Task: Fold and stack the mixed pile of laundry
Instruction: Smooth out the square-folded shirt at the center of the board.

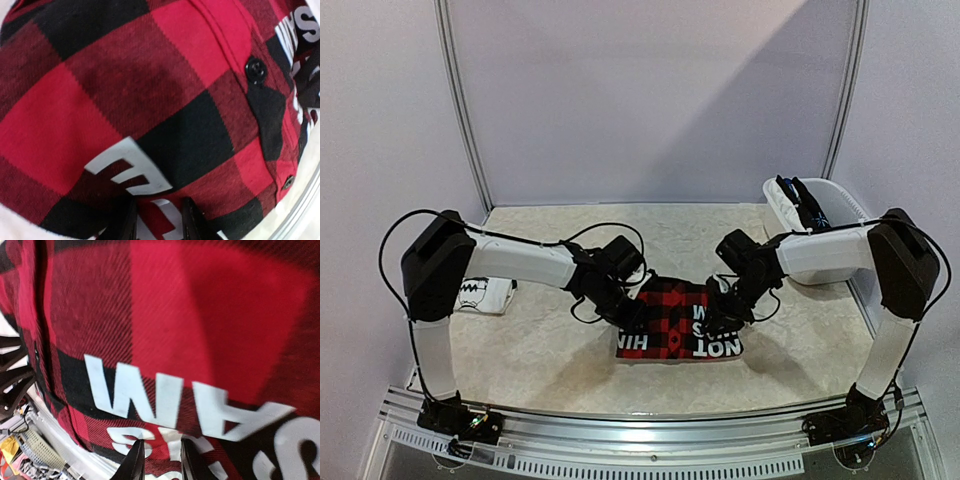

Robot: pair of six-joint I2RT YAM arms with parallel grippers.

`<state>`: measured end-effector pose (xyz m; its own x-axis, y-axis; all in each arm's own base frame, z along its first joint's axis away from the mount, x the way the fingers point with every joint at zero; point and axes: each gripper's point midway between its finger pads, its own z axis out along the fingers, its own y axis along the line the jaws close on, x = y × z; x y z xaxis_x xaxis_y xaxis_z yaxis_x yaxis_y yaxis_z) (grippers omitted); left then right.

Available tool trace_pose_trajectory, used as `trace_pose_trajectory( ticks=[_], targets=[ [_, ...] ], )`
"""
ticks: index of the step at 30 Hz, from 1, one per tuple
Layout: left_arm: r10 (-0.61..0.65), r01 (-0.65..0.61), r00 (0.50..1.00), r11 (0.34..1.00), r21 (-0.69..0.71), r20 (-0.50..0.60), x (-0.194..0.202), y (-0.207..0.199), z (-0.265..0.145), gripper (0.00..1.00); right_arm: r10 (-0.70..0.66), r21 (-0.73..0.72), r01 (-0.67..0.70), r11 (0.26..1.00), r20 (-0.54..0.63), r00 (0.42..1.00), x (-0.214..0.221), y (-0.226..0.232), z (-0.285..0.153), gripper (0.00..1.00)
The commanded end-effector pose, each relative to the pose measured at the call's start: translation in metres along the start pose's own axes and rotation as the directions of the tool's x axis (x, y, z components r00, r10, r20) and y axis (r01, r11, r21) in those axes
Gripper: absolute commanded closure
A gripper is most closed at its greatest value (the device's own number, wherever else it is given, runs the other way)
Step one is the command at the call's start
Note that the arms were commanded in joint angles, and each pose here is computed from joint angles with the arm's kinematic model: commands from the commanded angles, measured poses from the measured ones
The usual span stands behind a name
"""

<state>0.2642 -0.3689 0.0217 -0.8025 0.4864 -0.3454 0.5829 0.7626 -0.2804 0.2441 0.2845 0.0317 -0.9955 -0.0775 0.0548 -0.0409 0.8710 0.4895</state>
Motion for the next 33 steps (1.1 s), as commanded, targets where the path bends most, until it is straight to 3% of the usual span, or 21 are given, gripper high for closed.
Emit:
trace_pose_trajectory(
  ticks=[1,9,16,24,33],
  targets=[
    [-0.054,0.051,0.997,0.996,-0.073,-0.049,0.011,0.013,-0.021,0.69,-0.008,0.078,0.005,0.997,0.043,0.999,-0.009,-0.006,-0.019,0.74],
    [0.001,0.002,1.0,0.997,-0.083,0.026,-0.026,0.003,-0.048,0.69,-0.022,0.092,0.009,0.996,0.136,0.99,-0.02,0.009,-0.057,0.72],
    [0.01,-0.006,0.998,0.997,-0.071,0.064,-0.042,-0.003,-0.052,0.69,0.001,0.142,-0.026,0.99,0.171,0.985,-0.022,-0.001,-0.062,0.71],
    [0.009,-0.005,0.999,0.998,-0.067,0.046,-0.041,0.001,-0.032,0.69,0.074,0.19,-0.111,0.976,0.192,0.979,-0.029,-0.029,-0.054,0.71],
    [-0.079,0.077,0.997,0.995,-0.07,-0.023,-0.009,0.014,-0.001,0.69,0.086,0.22,-0.117,0.968,0.144,0.986,-0.04,-0.045,-0.025,0.71]
  ],
)
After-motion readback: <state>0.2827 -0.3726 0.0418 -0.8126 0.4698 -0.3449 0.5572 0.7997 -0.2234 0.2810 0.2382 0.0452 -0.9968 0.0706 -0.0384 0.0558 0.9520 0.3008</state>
